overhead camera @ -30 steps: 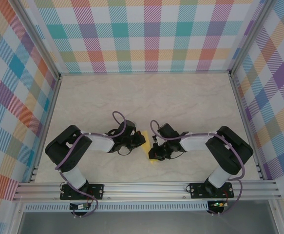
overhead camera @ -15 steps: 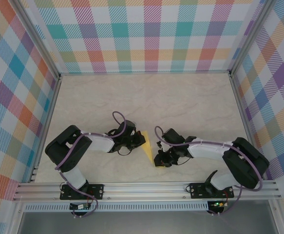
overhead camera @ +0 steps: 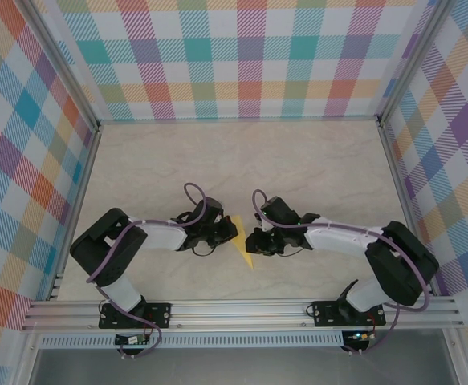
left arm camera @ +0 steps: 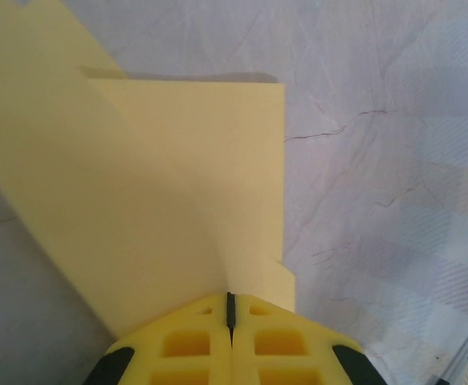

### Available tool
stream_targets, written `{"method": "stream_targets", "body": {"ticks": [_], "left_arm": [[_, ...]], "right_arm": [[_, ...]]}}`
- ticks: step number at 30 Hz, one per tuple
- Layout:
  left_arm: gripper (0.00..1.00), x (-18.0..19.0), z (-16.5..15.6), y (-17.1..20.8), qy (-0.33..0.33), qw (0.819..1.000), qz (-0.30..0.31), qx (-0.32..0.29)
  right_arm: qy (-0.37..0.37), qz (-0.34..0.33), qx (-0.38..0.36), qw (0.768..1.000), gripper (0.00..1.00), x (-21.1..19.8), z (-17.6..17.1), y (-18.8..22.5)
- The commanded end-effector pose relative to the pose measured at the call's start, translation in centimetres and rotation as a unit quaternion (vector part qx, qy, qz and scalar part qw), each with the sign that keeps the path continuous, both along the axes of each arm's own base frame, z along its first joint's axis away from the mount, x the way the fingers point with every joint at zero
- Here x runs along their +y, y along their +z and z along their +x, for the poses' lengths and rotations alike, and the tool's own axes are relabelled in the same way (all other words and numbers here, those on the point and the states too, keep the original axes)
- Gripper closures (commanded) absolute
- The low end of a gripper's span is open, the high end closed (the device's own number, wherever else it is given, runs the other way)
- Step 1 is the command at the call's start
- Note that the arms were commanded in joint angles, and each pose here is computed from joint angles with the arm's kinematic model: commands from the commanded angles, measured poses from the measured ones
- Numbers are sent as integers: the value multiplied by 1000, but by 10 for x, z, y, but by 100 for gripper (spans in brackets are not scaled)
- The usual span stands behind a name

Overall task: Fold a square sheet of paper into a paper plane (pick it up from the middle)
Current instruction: Fold the wing for the fifth time at the center of the table, then move the paper plane to the center of the table.

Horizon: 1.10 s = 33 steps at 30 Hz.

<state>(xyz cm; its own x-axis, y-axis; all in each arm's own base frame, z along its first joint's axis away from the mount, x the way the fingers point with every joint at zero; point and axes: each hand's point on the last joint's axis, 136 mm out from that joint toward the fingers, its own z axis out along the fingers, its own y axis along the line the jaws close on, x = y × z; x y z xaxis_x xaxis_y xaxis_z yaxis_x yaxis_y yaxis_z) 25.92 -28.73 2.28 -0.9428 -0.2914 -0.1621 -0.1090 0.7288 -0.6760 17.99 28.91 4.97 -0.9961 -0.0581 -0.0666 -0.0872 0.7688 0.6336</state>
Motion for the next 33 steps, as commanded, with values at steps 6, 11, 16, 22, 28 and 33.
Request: {"method": "stream_targets", "body": {"ticks": [6,11,16,22,28,33], "left_arm": [[100,5,-3,3,-5,1000,21,-1],[97,3,-2,13,-9,1000,13,-8],[95,8,0,33,1,1000,17,-23],[78,33,-1,64,46,997,48,-38],[42,72,-13,83,111,988,109,-20],[19,61,-25,84,101,984,144,16]], "right_arm": [[2,24,20,1000,83,23,14,-12],[1,1,45,999,82,15,5,-32],[2,-2,43,999,81,10,1,-30],[-8,26,-43,999,69,5,14,19],[-85,-62,-106,989,61,-48,36,27],[-142,-71,-102,982,58,-75,42,21]]}}
